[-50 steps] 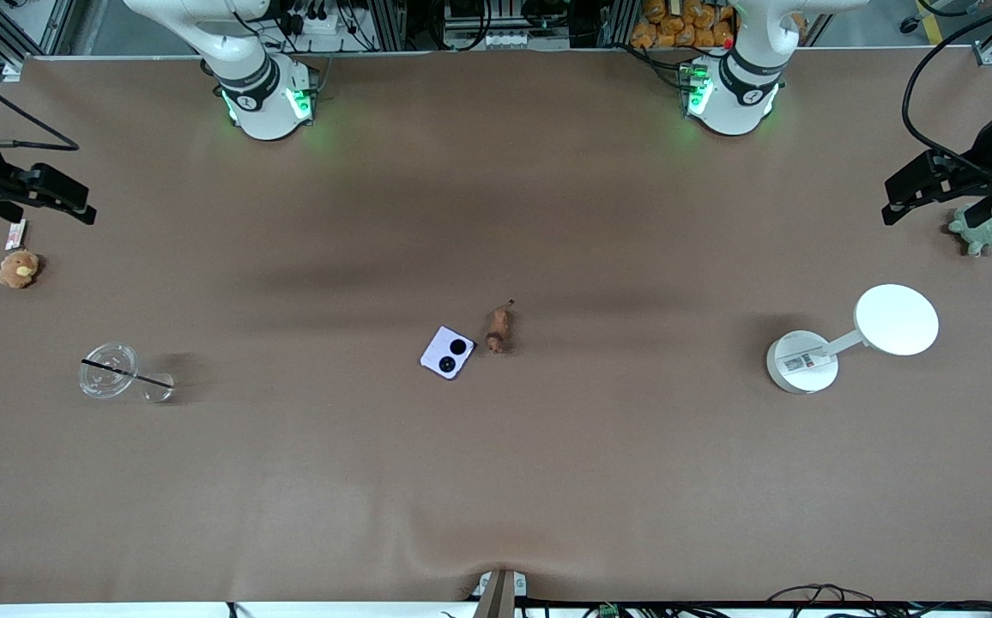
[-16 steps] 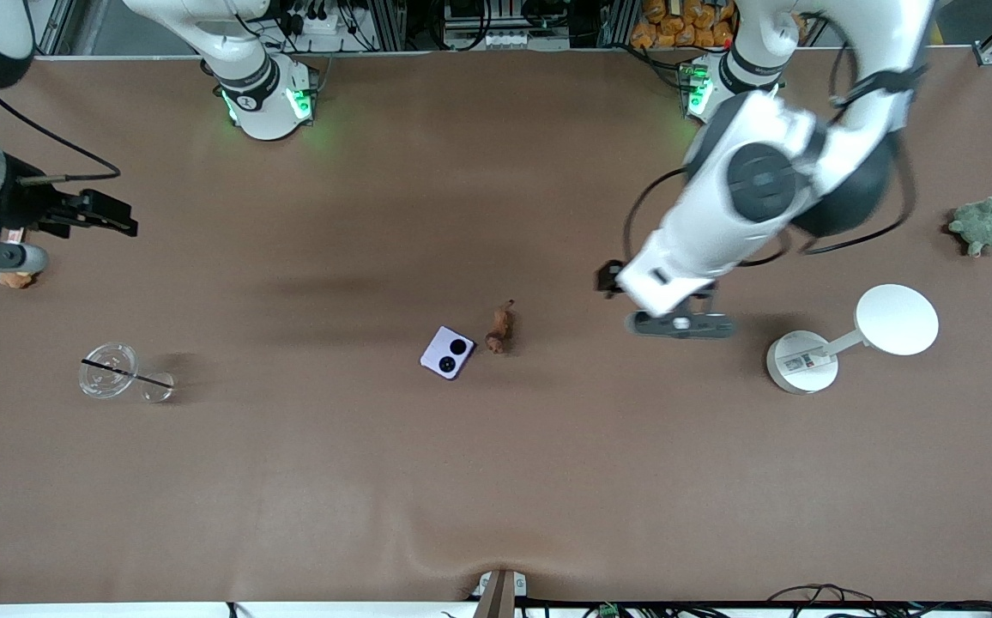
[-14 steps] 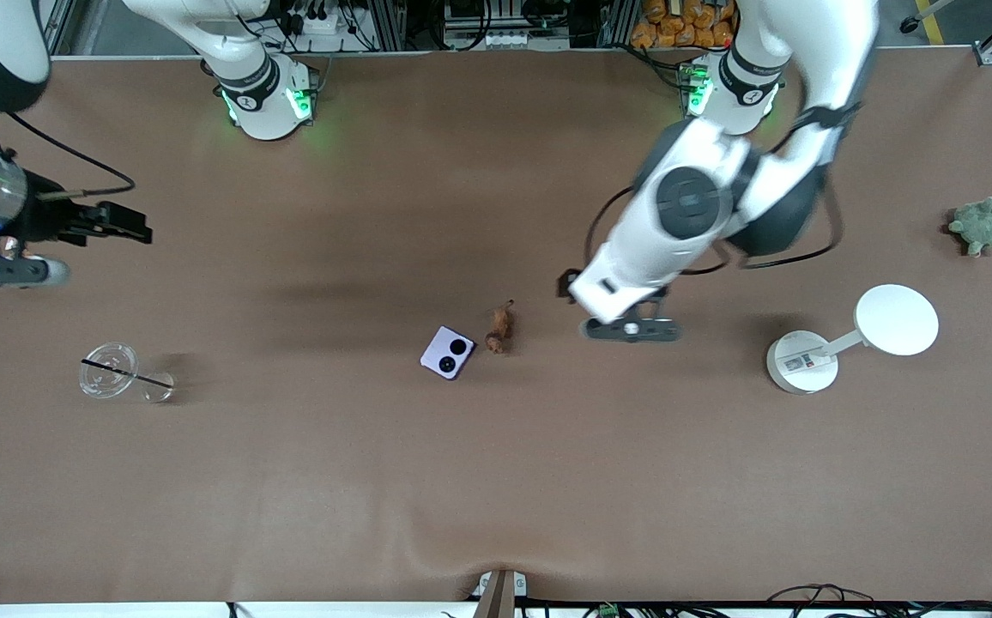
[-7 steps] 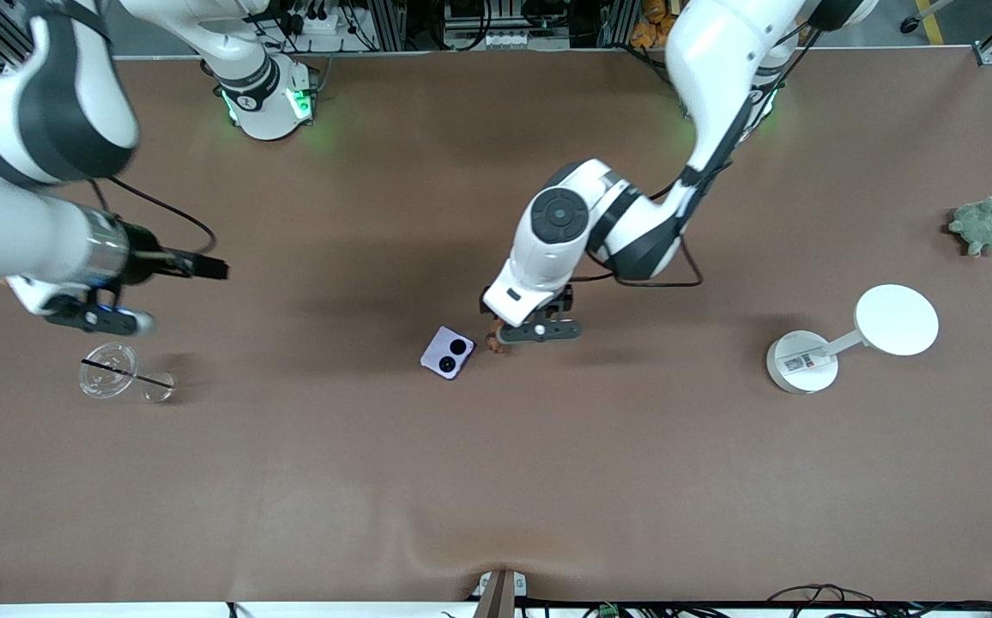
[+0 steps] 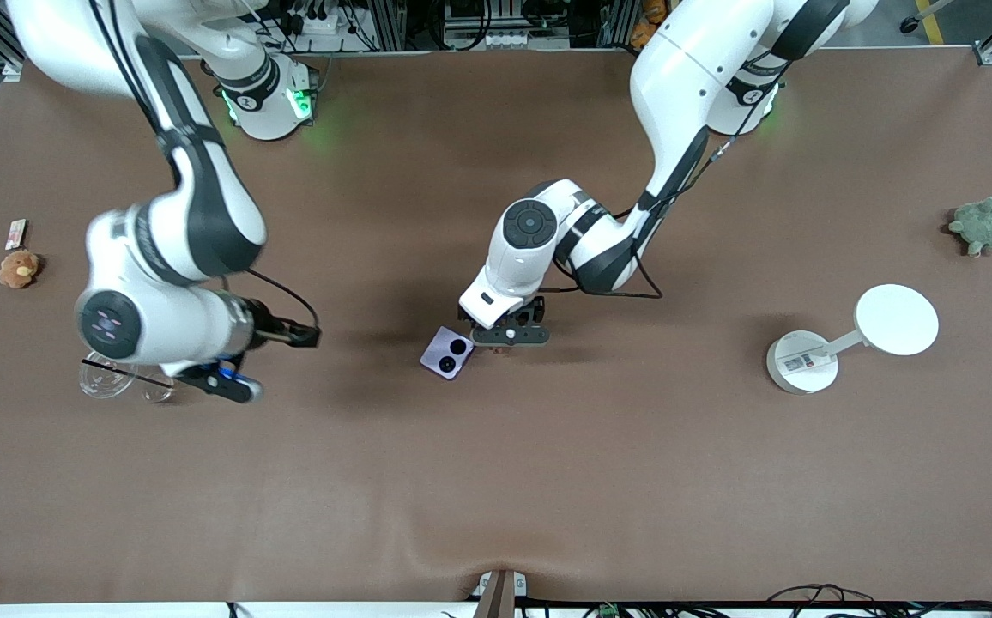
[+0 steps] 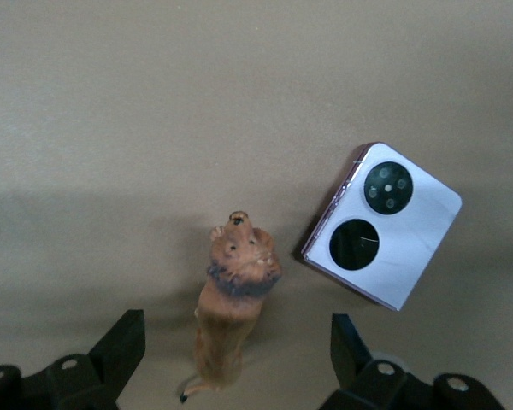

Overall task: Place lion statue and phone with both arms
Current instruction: 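Grasp the lion statue with the left gripper while the right gripper reaches the phone, then lift the lion with the left gripper while the right gripper grasps the phone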

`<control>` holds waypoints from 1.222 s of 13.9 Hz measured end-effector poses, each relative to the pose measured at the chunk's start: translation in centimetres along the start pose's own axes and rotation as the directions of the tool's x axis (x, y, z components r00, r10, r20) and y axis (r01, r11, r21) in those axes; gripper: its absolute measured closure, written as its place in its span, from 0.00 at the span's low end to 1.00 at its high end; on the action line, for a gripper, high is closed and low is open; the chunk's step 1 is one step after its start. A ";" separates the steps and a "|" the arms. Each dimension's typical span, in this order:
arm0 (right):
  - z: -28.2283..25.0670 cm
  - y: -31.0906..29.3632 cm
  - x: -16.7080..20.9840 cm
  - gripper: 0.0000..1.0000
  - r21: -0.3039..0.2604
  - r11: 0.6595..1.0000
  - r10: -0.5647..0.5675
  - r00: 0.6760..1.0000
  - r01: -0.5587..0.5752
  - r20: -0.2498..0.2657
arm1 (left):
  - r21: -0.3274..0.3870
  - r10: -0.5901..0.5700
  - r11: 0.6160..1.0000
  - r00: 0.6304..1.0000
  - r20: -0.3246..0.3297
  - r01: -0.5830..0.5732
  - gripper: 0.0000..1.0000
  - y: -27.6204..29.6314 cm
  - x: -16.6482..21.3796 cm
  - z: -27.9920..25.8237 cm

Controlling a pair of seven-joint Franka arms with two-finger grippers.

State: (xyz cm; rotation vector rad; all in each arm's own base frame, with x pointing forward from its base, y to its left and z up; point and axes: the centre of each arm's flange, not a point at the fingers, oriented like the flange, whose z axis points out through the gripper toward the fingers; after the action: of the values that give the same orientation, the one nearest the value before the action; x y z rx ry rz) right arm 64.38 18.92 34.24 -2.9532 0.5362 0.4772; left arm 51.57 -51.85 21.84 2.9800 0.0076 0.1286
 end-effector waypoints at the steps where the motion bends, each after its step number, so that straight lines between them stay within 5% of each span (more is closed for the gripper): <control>1: 1.3 -1.0 0.4 0.00 0.013 1.000 -0.001 1.000 0.001 -0.012 | 0.004 0.013 1.000 1.000 -0.008 -0.013 0.11 0.0 -0.2 0.8; 3: 3.8 -3.1 0.5 0.00 0.023 1.000 0.008 0.999 -0.007 -0.039 | 0.005 0.017 1.000 1.000 -0.009 -0.017 0.19 -0.2 -0.3 1.8; 7: 7.2 -5.8 0.0 0.00 0.033 0.995 0.092 0.995 -0.090 -0.041 | 0.006 0.017 1.000 1.000 -0.014 -0.017 0.62 -0.3 -0.1 1.8; 11: 8.8 -7.3 -0.5 0.00 0.041 0.987 0.155 0.987 -0.153 -0.048 | 0.044 0.015 0.999 0.999 -0.039 -0.014 0.62 -1.5 1.8 0.7; 17: 11.8 -11.0 -1.2 0.00 0.076 0.982 0.178 0.981 -0.172 -0.081 | 0.105 -0.010 0.994 0.998 -0.067 0.017 0.62 -6.5 7.9 -9.2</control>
State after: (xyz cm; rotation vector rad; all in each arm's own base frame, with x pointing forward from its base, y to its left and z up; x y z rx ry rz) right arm 63.90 31.36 23.93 -2.8852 0.8108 0.3379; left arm 58.66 -43.93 30.51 3.0792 0.0431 0.2325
